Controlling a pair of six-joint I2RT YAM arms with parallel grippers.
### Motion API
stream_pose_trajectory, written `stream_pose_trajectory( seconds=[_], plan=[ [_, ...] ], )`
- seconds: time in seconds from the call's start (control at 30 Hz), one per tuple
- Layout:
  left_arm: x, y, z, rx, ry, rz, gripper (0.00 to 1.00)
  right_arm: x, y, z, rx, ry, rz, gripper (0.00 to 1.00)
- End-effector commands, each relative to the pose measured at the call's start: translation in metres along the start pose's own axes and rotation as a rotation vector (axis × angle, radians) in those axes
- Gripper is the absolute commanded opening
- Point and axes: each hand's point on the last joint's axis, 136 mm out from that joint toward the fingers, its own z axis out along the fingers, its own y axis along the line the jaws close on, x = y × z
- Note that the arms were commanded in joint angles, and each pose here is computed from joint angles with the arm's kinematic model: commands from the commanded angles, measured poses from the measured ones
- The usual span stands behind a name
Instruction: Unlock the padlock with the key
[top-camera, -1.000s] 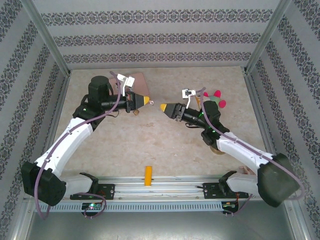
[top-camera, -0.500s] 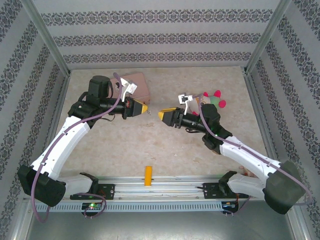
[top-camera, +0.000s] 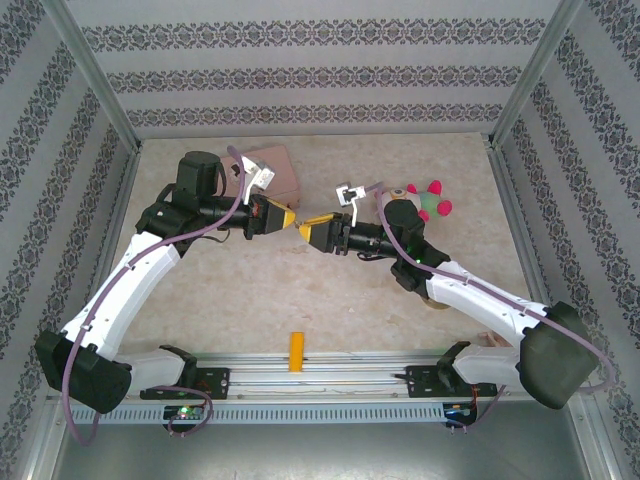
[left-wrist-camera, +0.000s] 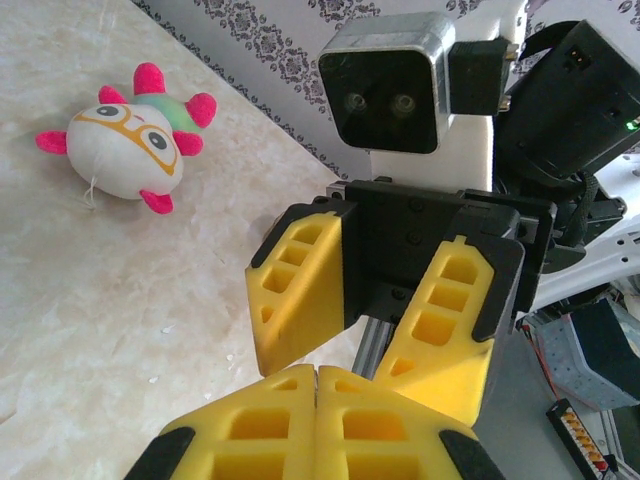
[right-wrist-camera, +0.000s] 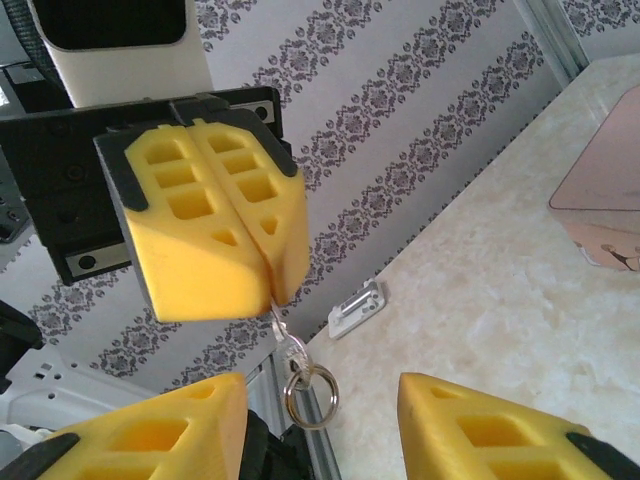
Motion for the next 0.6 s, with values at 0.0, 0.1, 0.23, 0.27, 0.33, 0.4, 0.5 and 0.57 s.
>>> stream_pose_trajectory(
  seconds=[0.0, 0.1, 0.23, 0.27, 0.33, 0.4, 0.5, 0.57],
  plan=[
    [0.0061, -0.0064, 0.0019, 0.029, 0.025, 0.006, 0.0, -0.0137, 0.0208, 0.0032, -0.067, -0.019, -0.066, 0.42],
    [0.0069, -0.0051, 0.0035, 0.033, 0.028, -0.002, 0.0, -0.0146, 0.0233, 0.0036, -0.075, -0.019, -0.07, 0.41],
    [0.0057, -0.0055, 0.0043, 0.044, 0.024, -0.005, 0.0, -0.0157, 0.0244, 0.0046, -0.08, -0.018, -0.072, 0.39],
    [0.0054, -0.0056, 0.0048, 0.046, 0.024, -0.006, 0.0, -0.0159, 0.024, 0.0051, -0.081, -0.018, -0.071, 0.38],
    [0.005, -0.0052, 0.0052, 0.049, 0.021, -0.008, 0.0, -0.0155, 0.0238, 0.0066, -0.085, -0.014, -0.069, 0.37],
    [0.0043, -0.0057, 0.0057, 0.053, 0.019, -0.008, 0.0, -0.0146, 0.0229, 0.008, -0.087, -0.01, -0.064, 0.36],
    [0.0048, -0.0054, 0.0063, 0.056, 0.02, -0.012, 0.0, -0.0144, 0.0227, 0.0097, -0.093, -0.006, -0.063, 0.34],
    [0.0041, -0.0051, 0.006, 0.052, 0.017, -0.011, 0.0, -0.0145, 0.0223, 0.0102, -0.094, -0.005, -0.063, 0.33]
  ],
)
